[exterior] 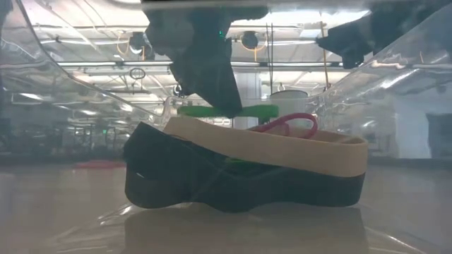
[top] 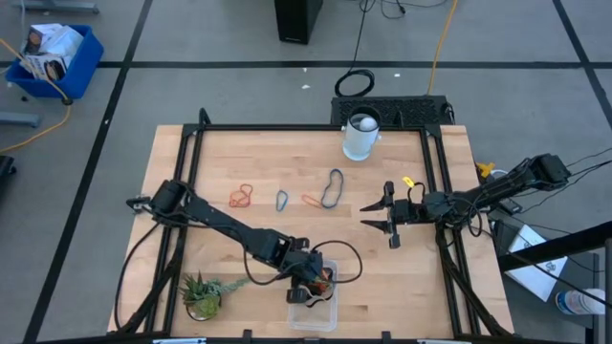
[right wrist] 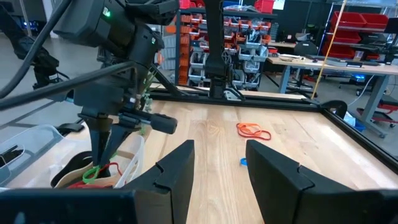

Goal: Pick and place rubber bands into bin
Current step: Put the green rubber band into the transparent bin

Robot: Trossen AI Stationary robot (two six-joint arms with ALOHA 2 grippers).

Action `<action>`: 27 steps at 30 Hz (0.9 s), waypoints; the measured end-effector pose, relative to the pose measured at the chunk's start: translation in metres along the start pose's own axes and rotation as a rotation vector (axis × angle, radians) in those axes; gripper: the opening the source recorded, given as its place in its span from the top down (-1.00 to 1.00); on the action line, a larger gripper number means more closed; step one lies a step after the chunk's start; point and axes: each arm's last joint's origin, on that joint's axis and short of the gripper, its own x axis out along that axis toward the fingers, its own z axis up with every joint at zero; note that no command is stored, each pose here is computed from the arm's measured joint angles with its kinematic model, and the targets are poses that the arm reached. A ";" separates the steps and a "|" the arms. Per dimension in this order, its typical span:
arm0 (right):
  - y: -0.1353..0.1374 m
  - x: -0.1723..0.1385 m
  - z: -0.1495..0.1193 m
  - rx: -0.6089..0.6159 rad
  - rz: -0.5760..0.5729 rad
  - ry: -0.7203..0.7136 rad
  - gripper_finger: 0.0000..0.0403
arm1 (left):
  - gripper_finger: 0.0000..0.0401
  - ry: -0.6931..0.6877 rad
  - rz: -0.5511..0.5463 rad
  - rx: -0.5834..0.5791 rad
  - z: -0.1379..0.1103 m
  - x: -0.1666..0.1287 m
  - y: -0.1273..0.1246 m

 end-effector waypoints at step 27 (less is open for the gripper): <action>-0.001 0.000 0.000 -0.038 -0.045 0.003 0.31 | -0.06 -0.219 -0.095 0.171 0.021 -0.093 -0.011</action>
